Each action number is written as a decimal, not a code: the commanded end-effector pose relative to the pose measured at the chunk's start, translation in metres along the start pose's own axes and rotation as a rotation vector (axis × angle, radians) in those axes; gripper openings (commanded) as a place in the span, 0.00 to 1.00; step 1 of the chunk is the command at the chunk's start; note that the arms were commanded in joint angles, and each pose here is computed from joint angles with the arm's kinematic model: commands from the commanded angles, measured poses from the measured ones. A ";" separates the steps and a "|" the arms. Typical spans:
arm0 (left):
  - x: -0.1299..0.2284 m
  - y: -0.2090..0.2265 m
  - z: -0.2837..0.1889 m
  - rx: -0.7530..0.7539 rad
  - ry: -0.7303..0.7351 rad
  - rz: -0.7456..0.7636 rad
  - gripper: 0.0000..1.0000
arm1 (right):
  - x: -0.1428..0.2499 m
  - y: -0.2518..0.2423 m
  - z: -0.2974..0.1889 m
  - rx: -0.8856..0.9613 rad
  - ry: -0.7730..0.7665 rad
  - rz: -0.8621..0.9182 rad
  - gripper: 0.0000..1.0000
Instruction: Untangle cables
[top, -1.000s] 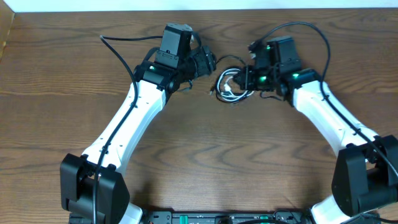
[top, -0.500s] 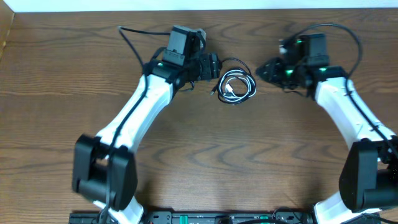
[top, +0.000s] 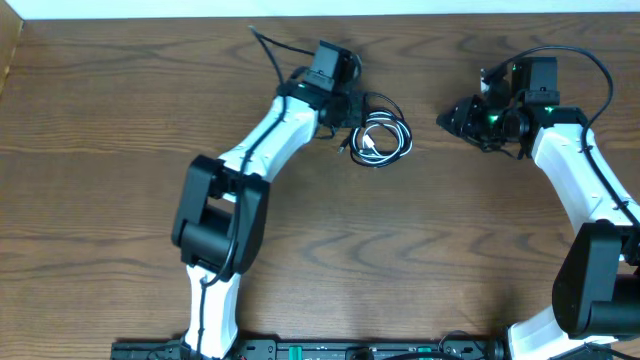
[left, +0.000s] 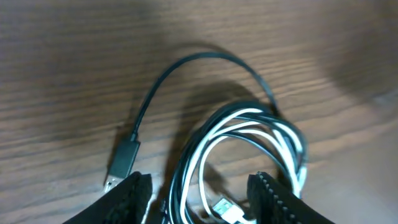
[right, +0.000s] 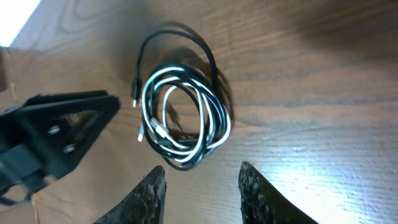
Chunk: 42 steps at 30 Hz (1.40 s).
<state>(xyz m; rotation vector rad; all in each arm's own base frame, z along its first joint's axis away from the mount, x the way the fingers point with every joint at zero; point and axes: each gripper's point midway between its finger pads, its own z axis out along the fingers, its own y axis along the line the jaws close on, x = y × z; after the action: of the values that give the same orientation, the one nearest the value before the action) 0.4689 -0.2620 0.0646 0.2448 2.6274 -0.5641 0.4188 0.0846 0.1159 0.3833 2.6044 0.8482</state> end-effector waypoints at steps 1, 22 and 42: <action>0.004 0.008 0.019 -0.064 0.002 0.055 0.51 | -0.001 0.007 -0.006 0.023 -0.016 -0.051 0.35; 0.030 0.029 0.050 -0.189 0.063 0.118 0.20 | 0.005 0.006 -0.005 0.028 0.005 -0.093 0.40; -0.002 -0.060 -0.106 0.090 -0.031 0.181 0.07 | 0.020 0.072 0.019 -0.081 -0.010 -0.302 0.57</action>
<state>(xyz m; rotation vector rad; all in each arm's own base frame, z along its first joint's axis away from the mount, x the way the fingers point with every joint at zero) 0.4298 -0.2598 0.1390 0.4169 2.5745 -0.4799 0.4170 0.1479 0.1229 0.0220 2.5704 0.8232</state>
